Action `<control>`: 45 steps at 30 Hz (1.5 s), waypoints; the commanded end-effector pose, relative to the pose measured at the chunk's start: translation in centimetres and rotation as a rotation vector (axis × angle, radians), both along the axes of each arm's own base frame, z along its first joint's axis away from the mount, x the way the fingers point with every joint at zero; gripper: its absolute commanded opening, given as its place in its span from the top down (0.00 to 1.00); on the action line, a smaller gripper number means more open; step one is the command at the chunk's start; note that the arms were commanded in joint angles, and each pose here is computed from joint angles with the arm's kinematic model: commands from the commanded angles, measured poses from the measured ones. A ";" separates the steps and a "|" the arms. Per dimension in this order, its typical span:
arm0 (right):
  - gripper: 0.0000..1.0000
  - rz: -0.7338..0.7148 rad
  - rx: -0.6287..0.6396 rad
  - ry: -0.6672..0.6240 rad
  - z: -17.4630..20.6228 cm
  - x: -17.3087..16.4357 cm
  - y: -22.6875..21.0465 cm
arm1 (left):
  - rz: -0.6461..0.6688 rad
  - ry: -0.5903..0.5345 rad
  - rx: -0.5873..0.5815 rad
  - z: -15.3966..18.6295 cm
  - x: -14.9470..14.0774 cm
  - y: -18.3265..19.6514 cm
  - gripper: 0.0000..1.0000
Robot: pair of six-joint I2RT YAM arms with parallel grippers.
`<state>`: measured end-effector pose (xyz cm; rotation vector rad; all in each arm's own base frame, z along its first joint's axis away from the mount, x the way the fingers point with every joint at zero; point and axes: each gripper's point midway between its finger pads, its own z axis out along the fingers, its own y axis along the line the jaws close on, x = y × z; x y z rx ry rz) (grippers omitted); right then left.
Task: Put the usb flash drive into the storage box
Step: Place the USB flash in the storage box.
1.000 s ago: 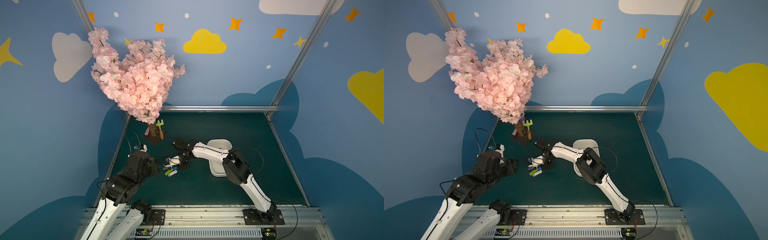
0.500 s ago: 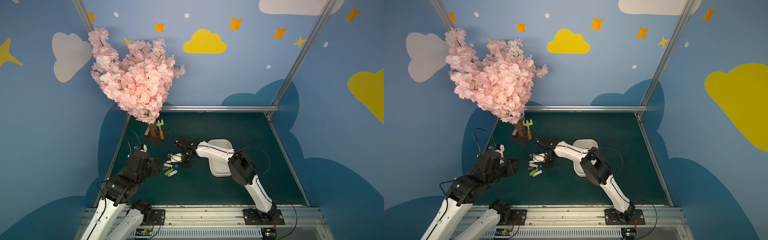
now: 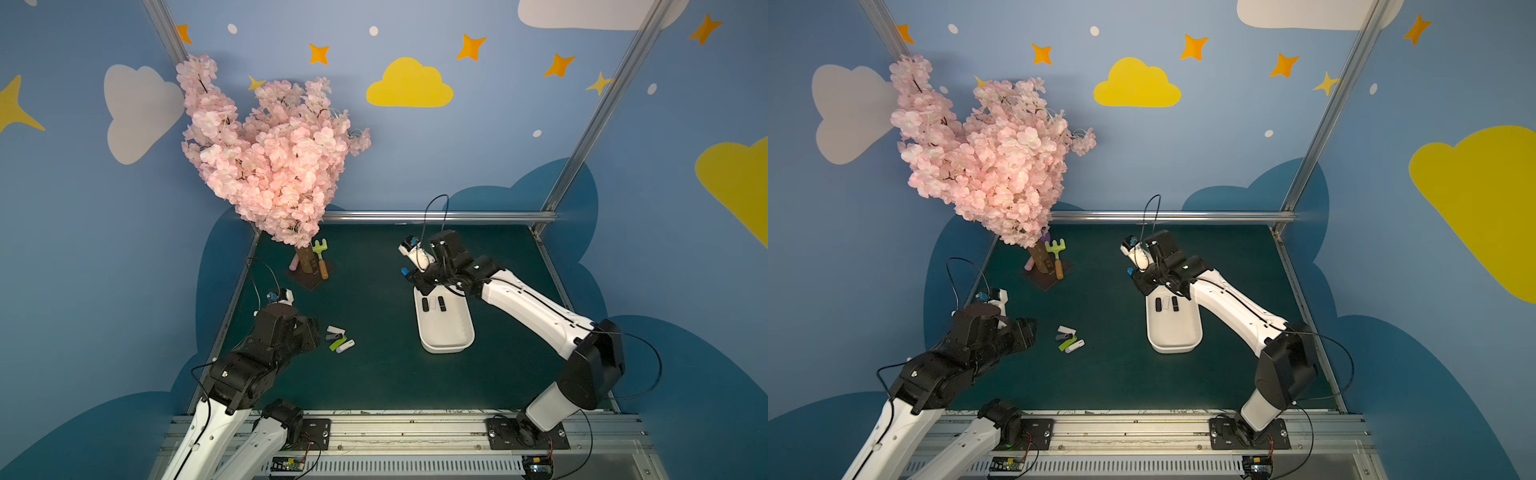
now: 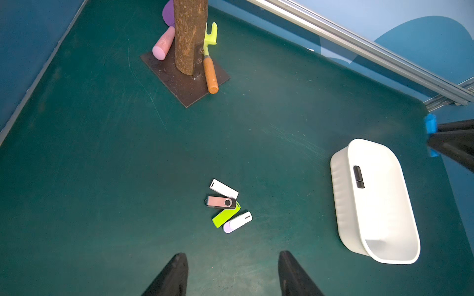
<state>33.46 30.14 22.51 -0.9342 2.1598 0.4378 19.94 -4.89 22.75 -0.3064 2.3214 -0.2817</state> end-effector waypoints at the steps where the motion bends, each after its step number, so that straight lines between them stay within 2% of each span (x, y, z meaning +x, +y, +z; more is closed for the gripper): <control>1: 0.93 -0.234 -0.018 0.009 -2.0 0.6 -3.4 | -0.013 0.006 0.005 -0.4 0.2 -0.2 0.40; 4: 0.93 -0.370 -0.084 0.026 -4.3 1.0 -6.6 | -0.014 0.009 0.006 -0.4 0.2 -0.2 0.40; 8: 0.93 -0.518 -0.181 0.114 -7.7 1.3 -10.0 | -0.012 0.006 0.005 -0.4 0.2 -0.2 0.40; 15: 0.94 -0.595 -0.283 0.232 -12.9 2.4 -11.8 | -0.008 0.015 0.014 -0.5 0.3 -0.1 0.40; 19: 0.94 -0.584 -0.331 0.340 -15.1 2.4 -11.9 | -0.007 0.014 0.012 -0.5 0.3 -0.1 0.40; 21: 0.94 -0.609 -0.361 0.348 -16.2 2.8 -12.4 | -0.008 0.017 0.014 -0.6 0.4 -0.1 0.40; 31: 0.94 -0.660 -0.375 0.402 -18.6 4.1 -12.9 | -0.010 0.020 0.013 -0.6 0.3 -0.2 0.40; 36: 0.89 -0.666 -0.383 0.403 -18.7 4.6 -12.9 | -0.011 0.020 0.014 -0.6 0.4 -0.2 0.40; 45: 0.89 -0.666 -0.391 0.429 -19.3 4.5 -12.8 | -0.012 0.020 0.013 -0.7 0.3 -0.2 0.39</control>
